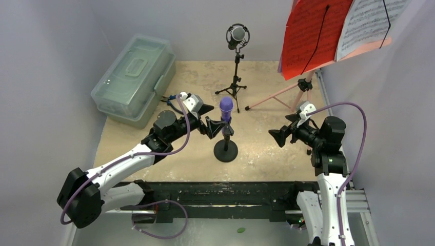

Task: Pack up the instrument practice props
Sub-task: Place the microphone stand with the microphone at the center of the board.

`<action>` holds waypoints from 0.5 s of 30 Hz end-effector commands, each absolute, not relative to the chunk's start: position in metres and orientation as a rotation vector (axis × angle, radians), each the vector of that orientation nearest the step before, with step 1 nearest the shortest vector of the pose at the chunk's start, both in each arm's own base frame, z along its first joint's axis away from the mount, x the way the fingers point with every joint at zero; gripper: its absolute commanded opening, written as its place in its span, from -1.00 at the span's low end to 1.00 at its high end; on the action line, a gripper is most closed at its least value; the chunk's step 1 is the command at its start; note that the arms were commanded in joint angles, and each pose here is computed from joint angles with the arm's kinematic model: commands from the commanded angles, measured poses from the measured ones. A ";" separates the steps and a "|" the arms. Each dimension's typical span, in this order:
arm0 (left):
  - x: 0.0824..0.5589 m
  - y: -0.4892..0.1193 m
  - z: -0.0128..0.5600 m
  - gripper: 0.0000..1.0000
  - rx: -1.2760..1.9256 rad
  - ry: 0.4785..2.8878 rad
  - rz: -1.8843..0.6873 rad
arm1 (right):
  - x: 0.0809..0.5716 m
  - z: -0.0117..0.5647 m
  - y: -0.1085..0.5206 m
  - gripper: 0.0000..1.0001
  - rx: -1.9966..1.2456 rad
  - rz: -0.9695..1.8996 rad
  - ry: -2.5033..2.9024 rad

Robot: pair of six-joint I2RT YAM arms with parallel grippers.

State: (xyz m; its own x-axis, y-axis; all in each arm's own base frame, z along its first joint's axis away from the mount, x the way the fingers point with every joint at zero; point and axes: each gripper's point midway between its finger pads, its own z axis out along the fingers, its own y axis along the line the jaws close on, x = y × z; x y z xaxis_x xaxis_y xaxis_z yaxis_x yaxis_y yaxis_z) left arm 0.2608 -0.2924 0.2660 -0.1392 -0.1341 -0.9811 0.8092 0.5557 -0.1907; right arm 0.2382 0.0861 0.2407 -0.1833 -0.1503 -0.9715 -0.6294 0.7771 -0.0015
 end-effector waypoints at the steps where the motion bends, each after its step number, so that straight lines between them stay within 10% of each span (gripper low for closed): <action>1: 0.260 -0.302 0.297 0.90 0.656 1.349 -1.018 | 0.237 0.247 0.089 0.98 -0.645 0.485 1.704; 15: 0.266 -0.329 0.299 0.56 0.801 1.259 -1.100 | 0.237 0.247 0.090 0.98 -0.647 0.488 1.705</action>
State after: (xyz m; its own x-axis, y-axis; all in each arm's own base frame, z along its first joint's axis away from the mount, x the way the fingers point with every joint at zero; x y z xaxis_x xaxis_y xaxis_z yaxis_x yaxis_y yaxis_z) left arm 0.2696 -0.3213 0.2589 -0.1508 -0.1369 -0.9790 0.9021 0.3860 -0.1930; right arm 0.2383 0.0860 0.2406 -0.1825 -0.1517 -0.9714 -0.6297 0.7768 -0.0030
